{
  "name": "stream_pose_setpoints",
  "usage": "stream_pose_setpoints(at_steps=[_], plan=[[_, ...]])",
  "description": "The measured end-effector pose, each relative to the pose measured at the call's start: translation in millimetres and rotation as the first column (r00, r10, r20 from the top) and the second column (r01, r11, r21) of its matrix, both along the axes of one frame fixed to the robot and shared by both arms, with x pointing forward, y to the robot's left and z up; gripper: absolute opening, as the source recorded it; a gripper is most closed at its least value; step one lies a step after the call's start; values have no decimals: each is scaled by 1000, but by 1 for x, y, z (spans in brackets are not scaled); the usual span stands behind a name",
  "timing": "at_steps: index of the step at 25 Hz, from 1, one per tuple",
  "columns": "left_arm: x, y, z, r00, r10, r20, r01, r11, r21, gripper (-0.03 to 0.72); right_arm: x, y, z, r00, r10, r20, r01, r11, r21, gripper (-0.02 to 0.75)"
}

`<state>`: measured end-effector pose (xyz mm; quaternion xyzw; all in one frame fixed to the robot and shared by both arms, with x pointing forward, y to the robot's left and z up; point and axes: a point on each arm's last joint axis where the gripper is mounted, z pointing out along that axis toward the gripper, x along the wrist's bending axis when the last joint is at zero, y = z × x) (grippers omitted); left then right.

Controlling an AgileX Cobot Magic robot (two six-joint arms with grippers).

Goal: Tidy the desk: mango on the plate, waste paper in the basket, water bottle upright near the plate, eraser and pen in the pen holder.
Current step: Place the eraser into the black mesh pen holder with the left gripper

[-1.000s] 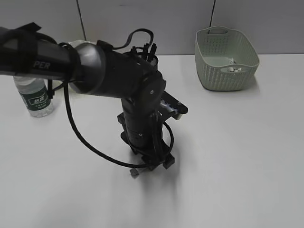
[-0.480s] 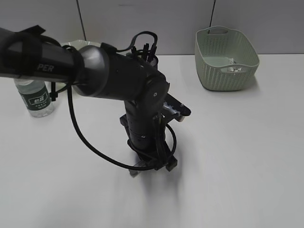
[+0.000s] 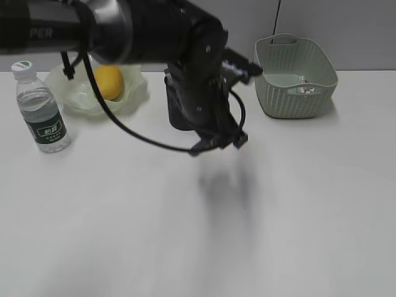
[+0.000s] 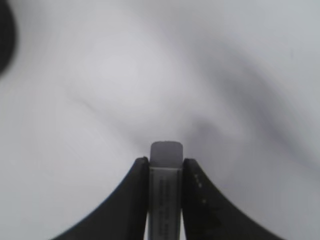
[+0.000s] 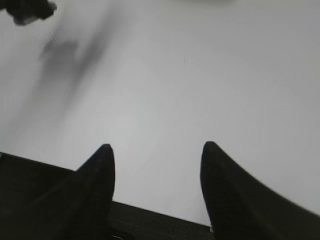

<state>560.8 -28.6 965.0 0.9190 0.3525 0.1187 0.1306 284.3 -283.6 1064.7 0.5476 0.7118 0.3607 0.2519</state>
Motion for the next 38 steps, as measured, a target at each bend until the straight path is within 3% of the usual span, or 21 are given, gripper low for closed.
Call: stream_pose_setpoints(at_steps=[5, 10, 13, 16, 23, 29, 31, 35, 38], plan=[[55, 16, 61, 977, 114, 178, -77, 976, -202, 153, 0, 0, 0, 1000, 0, 1, 0, 1000, 0, 442], [99, 48, 85, 928, 267, 259, -142, 898, -416, 153, 0, 0, 0, 1000, 0, 3, 0, 1000, 1, 442], [114, 64, 88, 906, 338, 254, -177, 849, -498, 153, 0, 0, 0, 1000, 0, 4, 0, 1000, 0, 442], [124, 69, 80, 896, 365, 253, -192, 832, -520, 153, 0, 0, 0, 1000, 0, 4, 0, 1000, 0, 442], [132, 63, 42, 910, 360, 205, -224, 844, -488, 153, 0, 0, 0, 1000, -2, 4, 2, 1000, 0, 440], [131, 62, 36, 916, 368, 160, -250, 835, -490, 162, 0, 0, 0, 1000, -5, 4, 5, 1000, 3, 440], [131, 61, 35, 916, 370, 154, -253, 833, -492, 202, 0, 0, 0, 1000, -5, 4, 5, 1000, 3, 440], [130, 62, 34, 919, 368, 142, -260, 837, -481, 351, 0, 0, 0, 1000, -6, 4, 6, 1000, 3, 440], [129, 62, 34, 920, 368, 138, -263, 837, -480, 404, 0, 0, 0, 1000, -7, 5, 7, 1000, 1, 440]])
